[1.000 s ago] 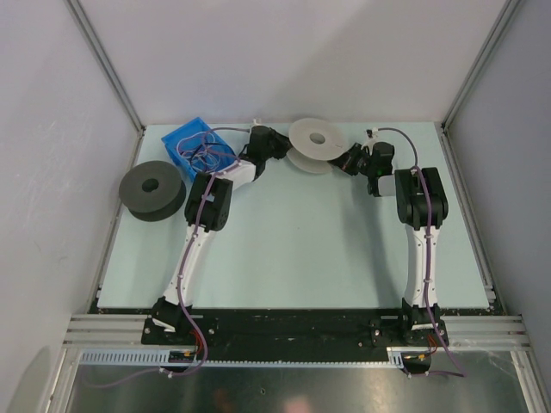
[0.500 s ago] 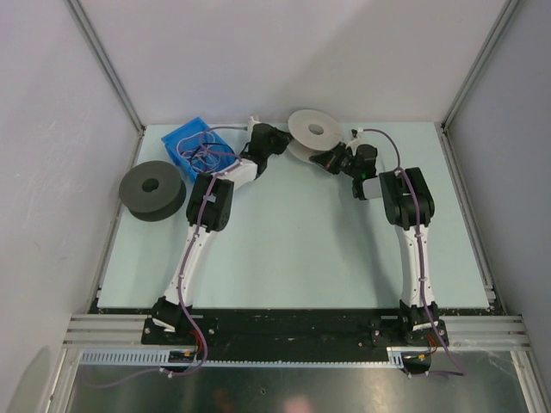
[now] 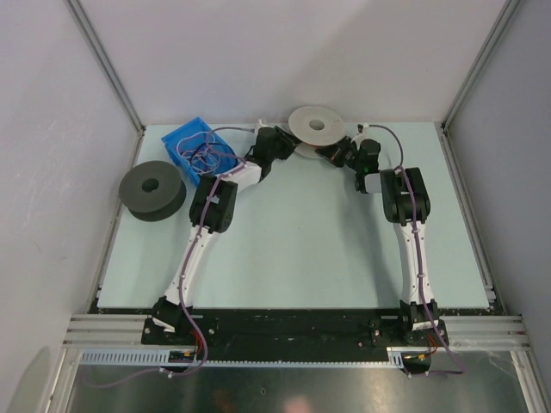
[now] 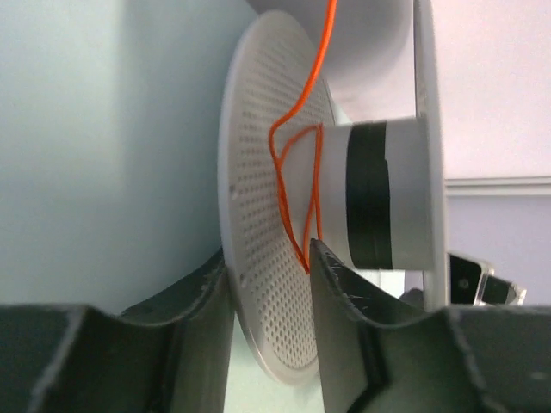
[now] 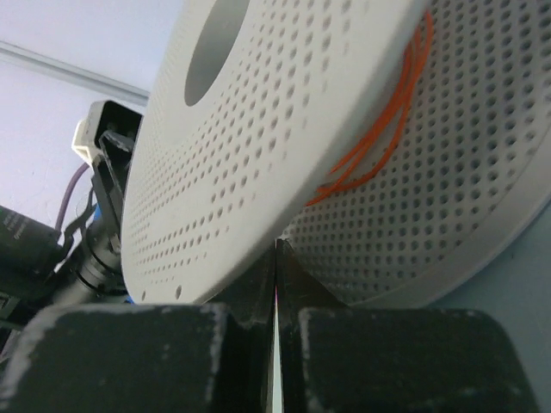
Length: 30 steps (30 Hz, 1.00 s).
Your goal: Wrap the cables
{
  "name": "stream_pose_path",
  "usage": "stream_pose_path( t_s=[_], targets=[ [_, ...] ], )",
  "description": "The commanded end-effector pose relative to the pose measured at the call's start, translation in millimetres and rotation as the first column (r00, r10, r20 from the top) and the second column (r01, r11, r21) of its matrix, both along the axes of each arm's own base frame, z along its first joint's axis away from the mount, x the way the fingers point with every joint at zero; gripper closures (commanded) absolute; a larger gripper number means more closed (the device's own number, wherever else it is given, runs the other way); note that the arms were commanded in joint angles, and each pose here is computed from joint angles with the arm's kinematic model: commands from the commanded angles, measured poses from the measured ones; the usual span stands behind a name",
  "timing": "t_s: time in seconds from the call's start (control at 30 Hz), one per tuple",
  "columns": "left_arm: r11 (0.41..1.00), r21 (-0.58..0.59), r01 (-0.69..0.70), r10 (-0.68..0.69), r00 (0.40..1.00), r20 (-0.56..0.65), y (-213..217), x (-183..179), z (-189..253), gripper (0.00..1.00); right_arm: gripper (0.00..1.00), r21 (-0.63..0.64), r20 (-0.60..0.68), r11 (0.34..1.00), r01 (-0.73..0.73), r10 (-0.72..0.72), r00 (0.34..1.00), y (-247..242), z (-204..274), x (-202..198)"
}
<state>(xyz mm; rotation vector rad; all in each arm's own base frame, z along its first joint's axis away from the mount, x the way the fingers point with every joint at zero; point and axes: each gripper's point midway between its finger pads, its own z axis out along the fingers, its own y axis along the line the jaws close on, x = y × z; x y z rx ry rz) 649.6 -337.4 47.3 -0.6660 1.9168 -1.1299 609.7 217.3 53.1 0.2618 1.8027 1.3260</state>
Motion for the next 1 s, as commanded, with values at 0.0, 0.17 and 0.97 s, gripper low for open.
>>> stream_pose_path(
  t_s=[0.0,0.17,0.97],
  targets=[
    [0.998,0.007,0.063,-0.064,0.997,0.037,-12.4,-9.3,10.6,0.54,1.00,-0.014,0.033,1.000,0.019,-0.018,0.999,1.8,-0.2,14.4],
    [0.998,-0.016,0.057,-0.057,0.998,0.008,0.0,-14.0,18.2,0.46,1.00,-0.021,0.040,0.999,0.031,-0.031,0.999,2.1,2.0,18.5],
    [0.989,-0.069,0.132,-0.140,0.982,-0.127,34.4,-113.5,44.3,0.37,1.00,-0.066,0.022,0.997,0.029,-0.028,0.999,-2.2,15.6,-10.6]
  ],
)
